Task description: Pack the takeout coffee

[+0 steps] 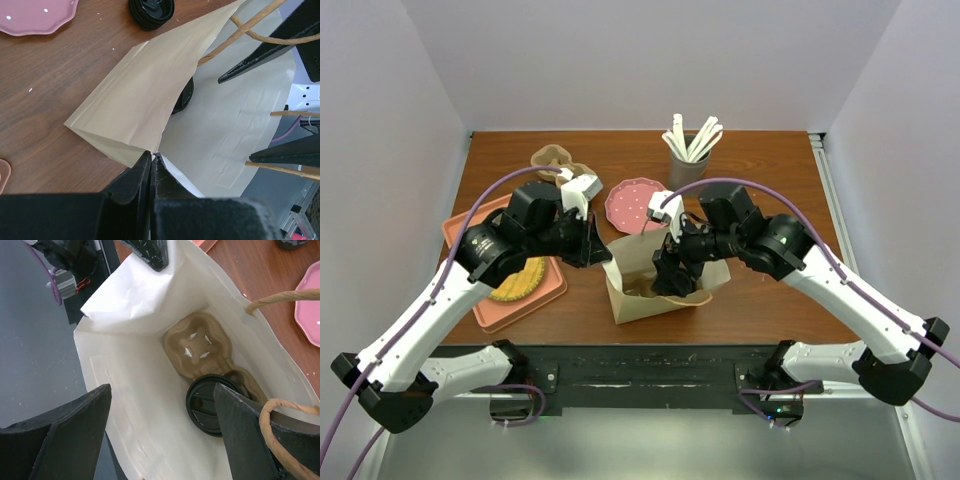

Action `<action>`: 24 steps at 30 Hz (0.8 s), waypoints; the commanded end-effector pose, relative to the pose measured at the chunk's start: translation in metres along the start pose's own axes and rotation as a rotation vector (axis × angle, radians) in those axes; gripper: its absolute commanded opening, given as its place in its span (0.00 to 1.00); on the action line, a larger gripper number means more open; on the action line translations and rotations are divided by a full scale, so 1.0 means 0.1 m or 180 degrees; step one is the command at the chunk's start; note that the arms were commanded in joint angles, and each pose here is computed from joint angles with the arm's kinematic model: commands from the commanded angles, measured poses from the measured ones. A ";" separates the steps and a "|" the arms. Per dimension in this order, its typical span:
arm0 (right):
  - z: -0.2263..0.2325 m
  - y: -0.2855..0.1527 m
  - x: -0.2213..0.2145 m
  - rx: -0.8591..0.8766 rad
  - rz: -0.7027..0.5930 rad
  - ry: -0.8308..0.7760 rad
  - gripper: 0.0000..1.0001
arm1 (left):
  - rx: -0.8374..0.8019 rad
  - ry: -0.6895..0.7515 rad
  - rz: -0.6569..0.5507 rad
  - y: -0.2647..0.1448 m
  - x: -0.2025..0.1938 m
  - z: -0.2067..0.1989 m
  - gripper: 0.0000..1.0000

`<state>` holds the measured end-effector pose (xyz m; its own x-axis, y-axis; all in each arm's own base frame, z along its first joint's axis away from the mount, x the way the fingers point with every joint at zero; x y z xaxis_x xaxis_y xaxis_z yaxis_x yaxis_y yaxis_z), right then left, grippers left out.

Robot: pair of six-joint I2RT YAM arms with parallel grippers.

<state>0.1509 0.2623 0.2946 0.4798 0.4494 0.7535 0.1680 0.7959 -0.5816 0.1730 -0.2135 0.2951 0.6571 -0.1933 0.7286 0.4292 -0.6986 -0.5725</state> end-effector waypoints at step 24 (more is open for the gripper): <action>-0.34 0.03 0.46 -0.0638 -0.0538 0.0415 0.87 | -0.0191 0.0008 -0.0215 -0.08 0.04 -0.09 0.08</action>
<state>0.1847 0.2713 0.2858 0.5756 0.3560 0.7362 0.2935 0.7503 -0.5924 0.1667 -0.2133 0.2963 0.6491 -0.1786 0.7394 0.4233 -0.7228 -0.5462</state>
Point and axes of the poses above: each gripper's point midway between its finger pads, its own y axis out along the fingers, its own z axis along the line the jaws close on, x = y × z, the point moved 2 cm from there along -y, back along the fingers, and after that the axes turned 9 degrees about y, right-handed, at the moved point
